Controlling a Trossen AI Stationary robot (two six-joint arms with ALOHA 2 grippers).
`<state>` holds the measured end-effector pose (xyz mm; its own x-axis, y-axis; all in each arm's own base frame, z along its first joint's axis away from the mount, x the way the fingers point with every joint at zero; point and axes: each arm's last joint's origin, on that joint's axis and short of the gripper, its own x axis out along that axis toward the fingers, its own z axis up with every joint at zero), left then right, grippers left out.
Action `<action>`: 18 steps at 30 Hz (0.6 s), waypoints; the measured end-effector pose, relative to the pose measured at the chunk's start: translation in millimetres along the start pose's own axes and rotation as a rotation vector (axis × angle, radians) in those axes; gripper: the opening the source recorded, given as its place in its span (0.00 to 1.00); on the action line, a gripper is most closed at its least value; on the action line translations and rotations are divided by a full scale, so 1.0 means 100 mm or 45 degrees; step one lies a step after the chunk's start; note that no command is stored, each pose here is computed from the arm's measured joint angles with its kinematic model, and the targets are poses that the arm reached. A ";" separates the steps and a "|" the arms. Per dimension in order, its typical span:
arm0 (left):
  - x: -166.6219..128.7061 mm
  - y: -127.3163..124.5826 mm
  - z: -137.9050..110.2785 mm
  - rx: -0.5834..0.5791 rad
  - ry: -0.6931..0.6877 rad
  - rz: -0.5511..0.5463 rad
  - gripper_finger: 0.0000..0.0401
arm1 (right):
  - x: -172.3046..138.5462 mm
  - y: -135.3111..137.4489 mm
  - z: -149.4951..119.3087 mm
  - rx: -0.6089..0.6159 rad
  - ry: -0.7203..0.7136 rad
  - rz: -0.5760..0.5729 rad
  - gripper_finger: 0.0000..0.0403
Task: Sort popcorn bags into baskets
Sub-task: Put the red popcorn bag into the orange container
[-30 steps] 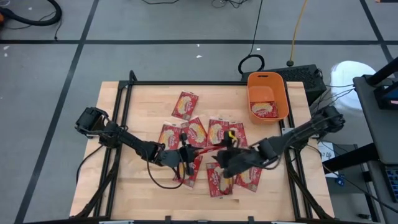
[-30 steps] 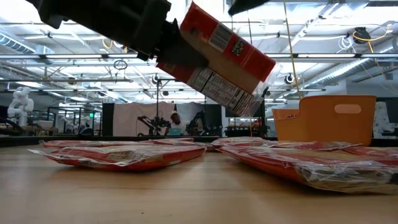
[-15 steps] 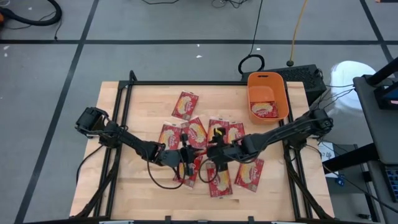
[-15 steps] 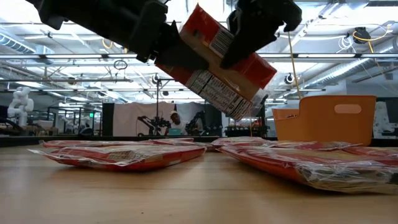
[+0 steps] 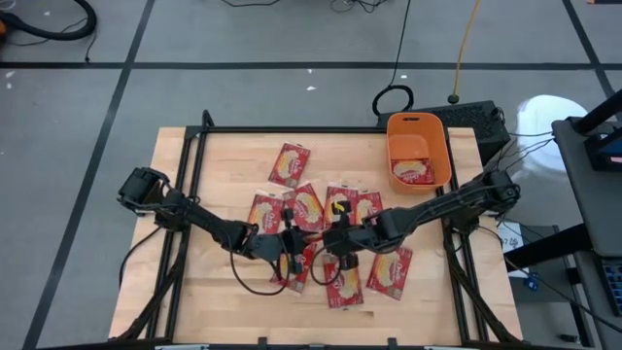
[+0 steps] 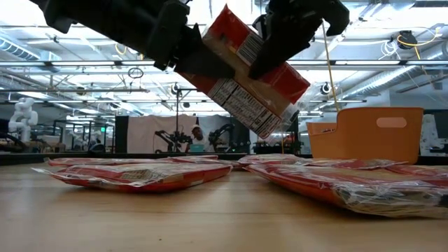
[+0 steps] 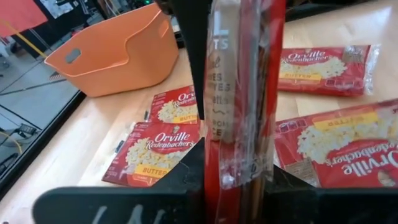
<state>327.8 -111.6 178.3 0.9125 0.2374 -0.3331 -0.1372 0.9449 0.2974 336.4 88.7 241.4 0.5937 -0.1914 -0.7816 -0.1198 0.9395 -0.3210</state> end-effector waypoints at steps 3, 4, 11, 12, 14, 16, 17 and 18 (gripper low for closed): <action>0.00 0.00 0.01 -0.057 -0.008 0.000 0.16 | -0.05 -0.02 0.00 -0.008 -0.009 0.001 0.03; 0.00 0.00 0.02 -0.058 -0.009 0.000 0.17 | -0.07 -0.03 0.00 -0.015 -0.012 0.000 0.03; -0.02 0.01 0.02 -0.088 -0.010 0.135 0.43 | -0.32 -0.14 -0.06 -0.076 0.006 -0.019 0.08; -0.02 0.02 0.02 -0.106 -0.010 0.169 0.48 | -0.35 -0.18 -0.08 -0.079 0.026 -0.020 0.08; -0.02 0.03 0.02 -0.135 -0.010 0.219 0.55 | -0.45 -0.24 -0.14 -0.080 0.063 -0.025 0.06; -0.02 0.04 0.02 -0.141 -0.006 0.254 0.61 | -0.55 -0.32 -0.20 -0.078 0.097 -0.037 0.05; -0.01 0.06 0.01 -0.145 -0.003 0.262 0.63 | -0.60 -0.37 -0.22 -0.078 0.111 -0.062 0.05; 0.00 0.07 0.01 -0.150 0.001 0.266 0.64 | -0.65 -0.41 -0.25 -0.076 0.125 -0.096 0.05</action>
<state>326.7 -105.6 181.3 0.8594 0.4306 -0.2757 -0.3671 0.8950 0.2536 282.6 55.0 292.1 0.5221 -0.2905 -0.8019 -0.1267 0.9033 -0.4098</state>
